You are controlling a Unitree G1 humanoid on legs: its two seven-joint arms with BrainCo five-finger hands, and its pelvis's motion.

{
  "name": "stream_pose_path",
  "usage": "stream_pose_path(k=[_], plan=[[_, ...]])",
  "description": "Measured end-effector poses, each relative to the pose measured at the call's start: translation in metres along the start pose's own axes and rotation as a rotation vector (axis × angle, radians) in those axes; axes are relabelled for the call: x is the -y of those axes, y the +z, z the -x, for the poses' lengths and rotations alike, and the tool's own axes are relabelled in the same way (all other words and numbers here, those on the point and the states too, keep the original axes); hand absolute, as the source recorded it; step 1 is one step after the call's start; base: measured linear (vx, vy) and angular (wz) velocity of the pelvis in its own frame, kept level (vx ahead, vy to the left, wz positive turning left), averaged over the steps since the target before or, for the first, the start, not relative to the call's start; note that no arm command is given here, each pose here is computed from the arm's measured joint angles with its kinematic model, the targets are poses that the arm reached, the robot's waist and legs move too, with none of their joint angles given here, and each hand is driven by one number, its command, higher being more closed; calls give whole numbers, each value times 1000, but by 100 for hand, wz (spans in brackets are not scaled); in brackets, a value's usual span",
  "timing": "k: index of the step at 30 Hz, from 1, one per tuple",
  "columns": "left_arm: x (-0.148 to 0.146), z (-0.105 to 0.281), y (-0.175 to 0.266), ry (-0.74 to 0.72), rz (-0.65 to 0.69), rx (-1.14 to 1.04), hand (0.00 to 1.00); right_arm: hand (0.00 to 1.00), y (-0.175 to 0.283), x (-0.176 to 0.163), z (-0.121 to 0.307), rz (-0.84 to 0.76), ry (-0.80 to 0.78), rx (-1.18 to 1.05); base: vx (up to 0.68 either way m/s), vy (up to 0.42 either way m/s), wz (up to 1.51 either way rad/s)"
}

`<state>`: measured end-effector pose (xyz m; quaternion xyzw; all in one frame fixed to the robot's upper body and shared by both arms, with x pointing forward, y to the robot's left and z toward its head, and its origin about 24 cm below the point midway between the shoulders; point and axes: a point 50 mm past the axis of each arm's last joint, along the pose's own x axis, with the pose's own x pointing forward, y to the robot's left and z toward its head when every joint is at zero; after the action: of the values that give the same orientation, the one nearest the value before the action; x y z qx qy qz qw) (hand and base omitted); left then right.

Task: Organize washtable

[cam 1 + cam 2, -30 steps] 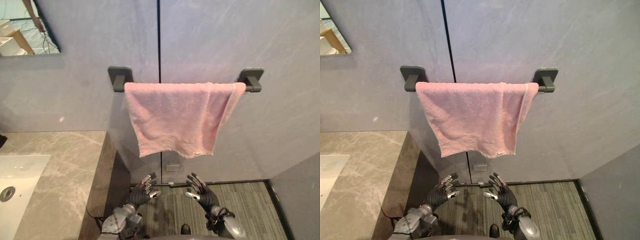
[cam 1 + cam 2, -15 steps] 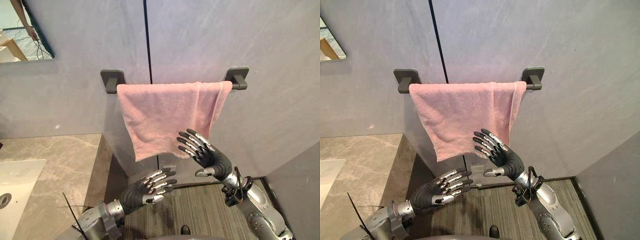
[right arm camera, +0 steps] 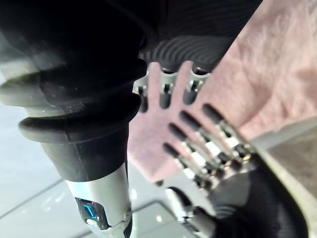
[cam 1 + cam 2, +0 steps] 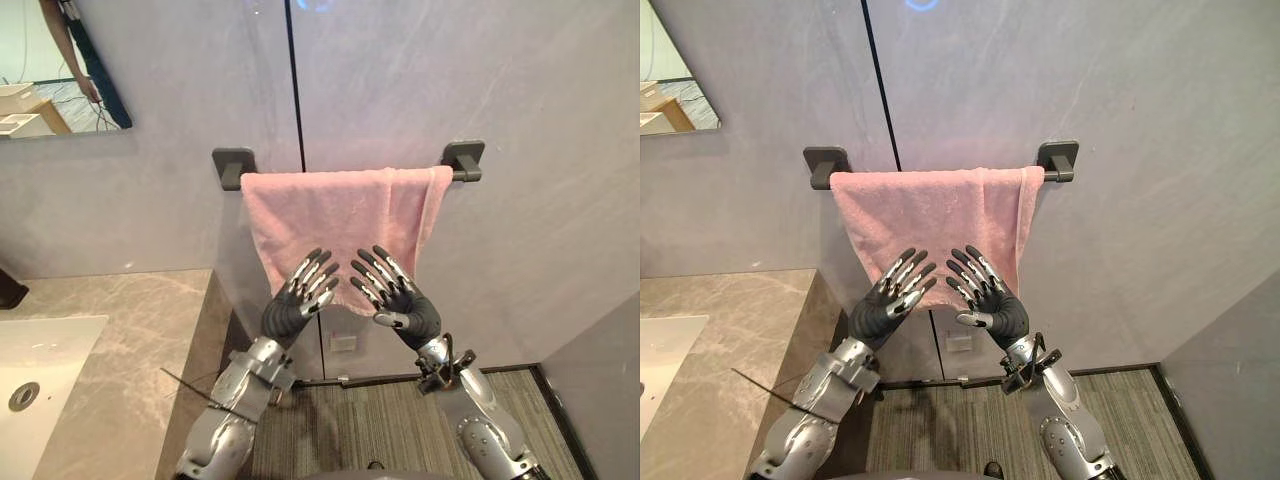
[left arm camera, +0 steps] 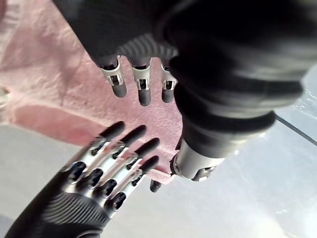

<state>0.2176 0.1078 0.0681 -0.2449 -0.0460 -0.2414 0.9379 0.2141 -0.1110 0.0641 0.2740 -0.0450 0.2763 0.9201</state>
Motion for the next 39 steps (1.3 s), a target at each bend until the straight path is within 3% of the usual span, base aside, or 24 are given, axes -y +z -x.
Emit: stream_pose_path(k=[6, 14, 22, 39], plan=[[-5, -20, -10, 52, -156, -32, 0, 0, 7, 21, -8, 21, -159, 52, -20, 6, 12], [-13, -24, -16, 93, -148, -52, 0, 0, 9, 36, -14, 32, -231, 57, -7, -1, 13], [-42, -26, -32, 214, -268, -160, 0, 0, 32, 63, -18, 115, -340, 116, -7, 6, 8], [-65, -43, -14, 352, -278, -74, 0, 0, 53, 72, -25, 177, -382, 197, 1, 1, -3]])
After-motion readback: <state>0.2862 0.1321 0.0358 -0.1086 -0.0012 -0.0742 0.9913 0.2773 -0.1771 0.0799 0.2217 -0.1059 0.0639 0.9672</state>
